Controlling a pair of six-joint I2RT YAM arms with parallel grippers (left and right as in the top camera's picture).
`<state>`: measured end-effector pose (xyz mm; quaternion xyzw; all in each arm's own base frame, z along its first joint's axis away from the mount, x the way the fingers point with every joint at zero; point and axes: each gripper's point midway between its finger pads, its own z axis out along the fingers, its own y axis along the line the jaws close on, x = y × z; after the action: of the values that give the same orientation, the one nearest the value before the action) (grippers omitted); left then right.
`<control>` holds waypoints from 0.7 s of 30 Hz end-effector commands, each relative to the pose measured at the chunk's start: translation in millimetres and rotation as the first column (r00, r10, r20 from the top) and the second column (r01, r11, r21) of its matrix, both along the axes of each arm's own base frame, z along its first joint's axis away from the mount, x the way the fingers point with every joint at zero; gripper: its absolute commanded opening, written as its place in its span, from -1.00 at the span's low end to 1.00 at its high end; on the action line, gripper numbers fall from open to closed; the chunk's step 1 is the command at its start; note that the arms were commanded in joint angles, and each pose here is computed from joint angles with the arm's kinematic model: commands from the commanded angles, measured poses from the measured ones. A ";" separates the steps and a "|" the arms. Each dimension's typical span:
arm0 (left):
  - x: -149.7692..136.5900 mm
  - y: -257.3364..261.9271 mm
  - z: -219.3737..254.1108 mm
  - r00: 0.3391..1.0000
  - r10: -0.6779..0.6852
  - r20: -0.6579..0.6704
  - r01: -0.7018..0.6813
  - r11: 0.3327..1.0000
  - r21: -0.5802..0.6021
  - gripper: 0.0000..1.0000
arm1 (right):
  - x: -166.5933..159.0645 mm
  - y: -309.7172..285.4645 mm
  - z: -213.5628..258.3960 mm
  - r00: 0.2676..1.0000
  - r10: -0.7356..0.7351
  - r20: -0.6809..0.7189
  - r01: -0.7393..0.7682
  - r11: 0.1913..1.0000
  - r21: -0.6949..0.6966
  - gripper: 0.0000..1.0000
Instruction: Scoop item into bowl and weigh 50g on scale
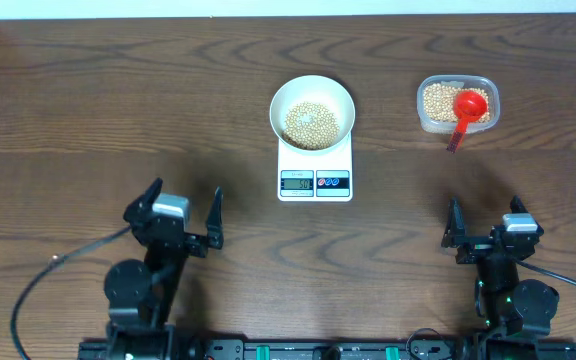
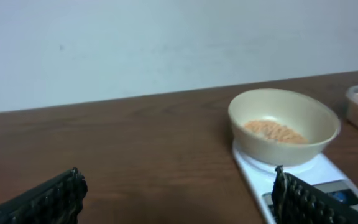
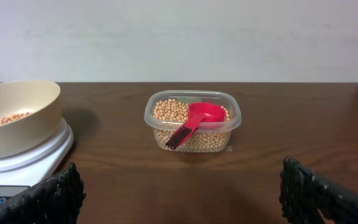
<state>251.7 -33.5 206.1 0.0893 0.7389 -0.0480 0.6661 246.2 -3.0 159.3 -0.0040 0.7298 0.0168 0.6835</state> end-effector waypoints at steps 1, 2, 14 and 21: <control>-2.6 16.1 -8.7 0.996 0.081 0.047 -0.081 0.997 0.006 0.95 | -0.3 1.3 -0.1 1.000 0.005 0.001 -0.005 1.000 -0.005 0.98; -3.3 19.2 -12.2 0.994 0.096 0.051 -0.096 0.995 0.005 0.95 | -0.3 1.2 -0.1 1.000 0.005 0.001 -0.005 1.000 -0.005 0.99; -7.5 28.5 -64.2 0.990 0.137 -0.022 -0.137 0.991 0.012 0.95 | -0.3 1.3 -0.1 1.000 0.005 0.001 -0.005 1.000 -0.005 0.98; -7.6 28.3 -66.6 0.990 0.136 -0.033 -0.136 0.991 0.013 0.95 | -0.3 1.2 -0.1 1.000 0.005 0.001 -0.005 1.000 -0.005 0.99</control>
<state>245.1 -5.2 154.5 0.0409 0.7389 0.0020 0.6726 246.2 -3.0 159.4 -0.0039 0.7296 0.0167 0.6836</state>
